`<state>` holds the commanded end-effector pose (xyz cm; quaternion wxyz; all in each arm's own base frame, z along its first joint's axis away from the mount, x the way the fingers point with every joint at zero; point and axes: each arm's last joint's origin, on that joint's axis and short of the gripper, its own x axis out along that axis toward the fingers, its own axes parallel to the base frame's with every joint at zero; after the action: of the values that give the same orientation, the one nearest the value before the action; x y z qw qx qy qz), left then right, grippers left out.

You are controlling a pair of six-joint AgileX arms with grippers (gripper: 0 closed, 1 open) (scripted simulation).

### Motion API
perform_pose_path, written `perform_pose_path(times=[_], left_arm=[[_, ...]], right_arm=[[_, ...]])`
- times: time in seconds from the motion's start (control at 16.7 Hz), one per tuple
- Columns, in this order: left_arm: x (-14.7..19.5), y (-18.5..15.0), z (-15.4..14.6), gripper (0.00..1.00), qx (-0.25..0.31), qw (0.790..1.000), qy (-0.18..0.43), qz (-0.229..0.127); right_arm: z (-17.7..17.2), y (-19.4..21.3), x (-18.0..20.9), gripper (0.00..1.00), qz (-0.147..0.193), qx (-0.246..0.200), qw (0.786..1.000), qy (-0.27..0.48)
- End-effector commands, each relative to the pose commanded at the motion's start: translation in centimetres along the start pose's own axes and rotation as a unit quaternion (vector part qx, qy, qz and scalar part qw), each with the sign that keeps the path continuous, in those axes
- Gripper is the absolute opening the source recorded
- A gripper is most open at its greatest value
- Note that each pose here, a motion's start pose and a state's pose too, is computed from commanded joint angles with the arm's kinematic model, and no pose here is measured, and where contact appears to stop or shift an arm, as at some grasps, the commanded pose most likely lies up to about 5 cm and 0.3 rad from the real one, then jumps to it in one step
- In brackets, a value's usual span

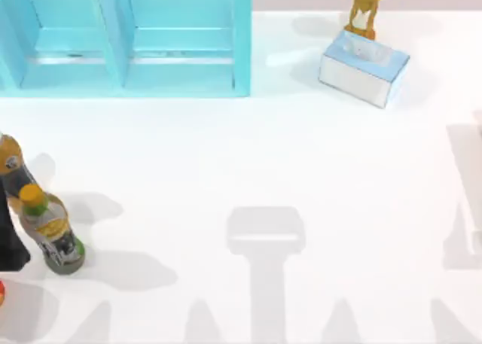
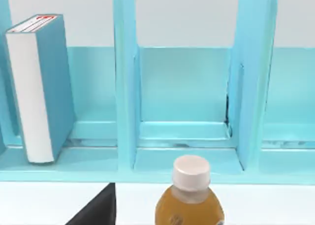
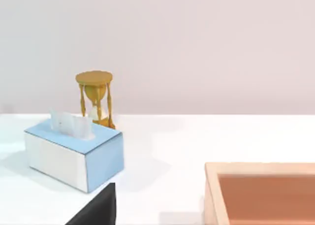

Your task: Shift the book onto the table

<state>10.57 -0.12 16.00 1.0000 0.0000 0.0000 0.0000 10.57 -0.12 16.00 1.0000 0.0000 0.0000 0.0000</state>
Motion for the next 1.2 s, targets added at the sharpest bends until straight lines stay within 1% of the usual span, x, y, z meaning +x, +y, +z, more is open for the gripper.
perform_pose_path(times=[0.18,0.3,0.48,0.6,0.78,0.9,1.08,1.2], left_arm=[[0.0,0.0,0.2,1.00,0.001,1.000,0.000,0.000],[0.2,0.2,1.1,1.00,0.004,1.000,0.000,0.003],[1.0,0.7,3.8,1.00,0.012,1.000,-0.004,0.009],[2.3,1.4,6.2,1.00,0.021,1.000,-0.006,0.013],[6.2,3.1,9.2,1.00,0.032,0.999,0.012,0.017],[9.9,5.0,10.1,1.00,0.036,0.999,0.033,0.016],[15.4,8.5,10.0,1.00,0.040,0.998,0.053,0.012],[18.6,11.1,9.0,1.00,0.041,0.997,0.061,0.009]], right_arm=[[0.0,0.0,0.0,1.00,0.000,0.000,1.000,0.000],[0.0,0.0,0.0,1.00,0.000,0.000,1.000,0.000],[0.0,0.0,0.0,1.00,0.000,0.000,1.000,0.000],[0.0,0.0,0.0,1.00,0.000,0.000,1.000,0.000],[0.0,0.0,0.0,1.00,0.000,0.000,1.000,0.000],[0.0,0.0,0.0,1.00,0.000,0.000,1.000,0.000],[0.0,0.0,0.0,1.00,0.000,0.000,1.000,0.000],[0.0,0.0,0.0,1.00,0.000,0.000,1.000,0.000]])
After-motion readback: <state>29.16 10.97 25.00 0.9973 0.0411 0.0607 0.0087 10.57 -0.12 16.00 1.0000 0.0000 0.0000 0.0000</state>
